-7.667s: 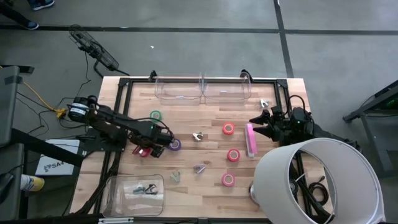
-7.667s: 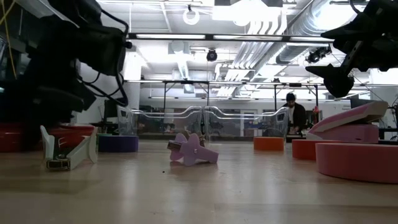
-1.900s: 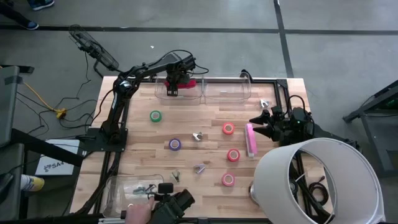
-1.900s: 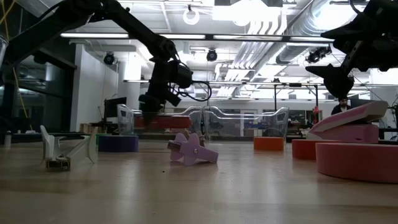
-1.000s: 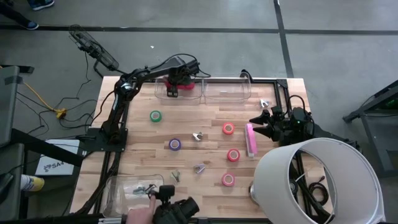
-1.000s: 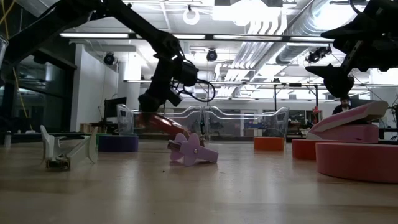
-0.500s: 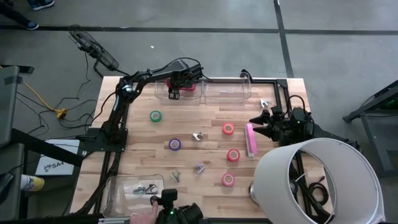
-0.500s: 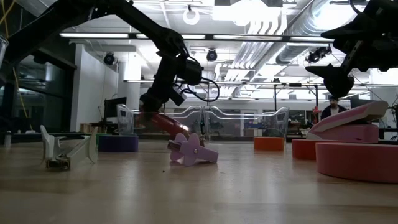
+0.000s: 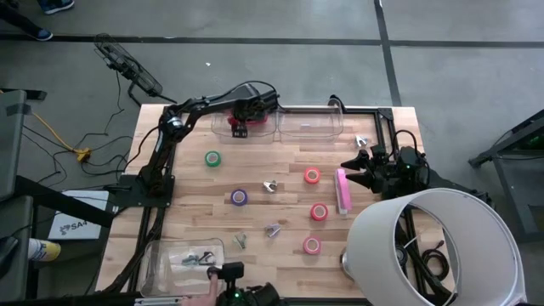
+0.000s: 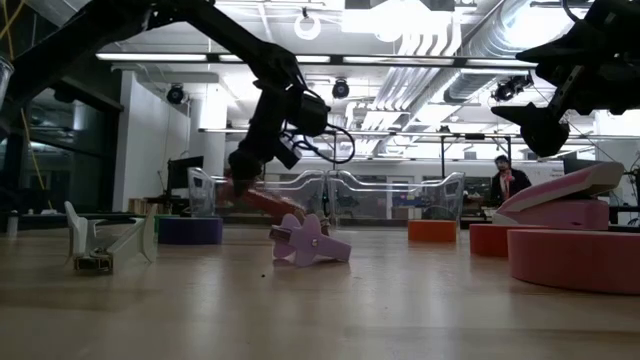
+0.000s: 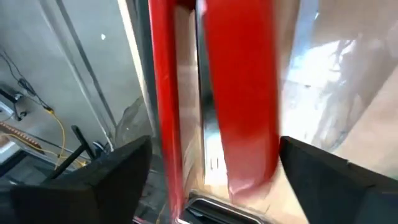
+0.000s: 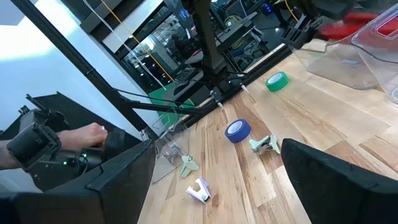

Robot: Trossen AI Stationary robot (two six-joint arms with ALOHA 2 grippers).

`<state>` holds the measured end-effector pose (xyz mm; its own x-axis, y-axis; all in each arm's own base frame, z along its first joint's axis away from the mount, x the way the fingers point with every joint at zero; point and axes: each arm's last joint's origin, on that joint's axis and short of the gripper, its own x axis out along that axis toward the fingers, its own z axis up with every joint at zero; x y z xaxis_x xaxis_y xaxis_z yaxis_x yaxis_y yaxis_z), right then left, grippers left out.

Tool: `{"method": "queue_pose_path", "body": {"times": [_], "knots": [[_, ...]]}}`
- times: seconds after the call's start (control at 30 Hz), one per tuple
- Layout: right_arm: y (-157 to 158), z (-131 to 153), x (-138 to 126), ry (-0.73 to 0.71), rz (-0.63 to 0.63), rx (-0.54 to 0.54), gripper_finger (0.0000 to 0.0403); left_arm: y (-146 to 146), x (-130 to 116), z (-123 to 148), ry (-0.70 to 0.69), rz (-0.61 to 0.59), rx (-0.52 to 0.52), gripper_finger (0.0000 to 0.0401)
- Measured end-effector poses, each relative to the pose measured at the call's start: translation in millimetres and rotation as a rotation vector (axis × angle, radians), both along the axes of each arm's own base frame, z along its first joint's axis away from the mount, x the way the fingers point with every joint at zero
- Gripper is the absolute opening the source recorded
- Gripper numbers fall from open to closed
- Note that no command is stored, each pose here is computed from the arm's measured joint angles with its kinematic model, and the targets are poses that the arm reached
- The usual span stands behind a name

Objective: Pick and place Stapler, Stapler remover, tape
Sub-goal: Put the red stapler into the top left transparent bin, then put the green tape into the top right transparent bin

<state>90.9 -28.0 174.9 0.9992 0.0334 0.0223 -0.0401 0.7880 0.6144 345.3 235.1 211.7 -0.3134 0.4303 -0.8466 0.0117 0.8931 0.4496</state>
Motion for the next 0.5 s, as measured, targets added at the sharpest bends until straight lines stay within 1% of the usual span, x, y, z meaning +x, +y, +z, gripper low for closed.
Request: {"method": "queue_pose_path", "body": {"times": [0.13,0.33,0.4,0.5], "knots": [[0.0,0.0,0.0,0.0,0.0,0.0,0.0339,-6.9,3.9,0.0,0.001,-0.01,-0.001,0.0375],[0.0,0.0,0.0,0.0,0.0,0.0,0.0339,-10.5,3.3,0.3,-0.002,0.027,-0.005,0.0378],[0.0,0.0,0.0,0.0,0.0,0.0,0.0339,-10.4,3.2,5.7,-0.012,0.052,0.0,0.0378],[0.0,0.0,0.0,0.0,0.0,0.0,0.0339,-8.7,6.5,21.8,-0.07,0.088,0.019,0.0378]]}}
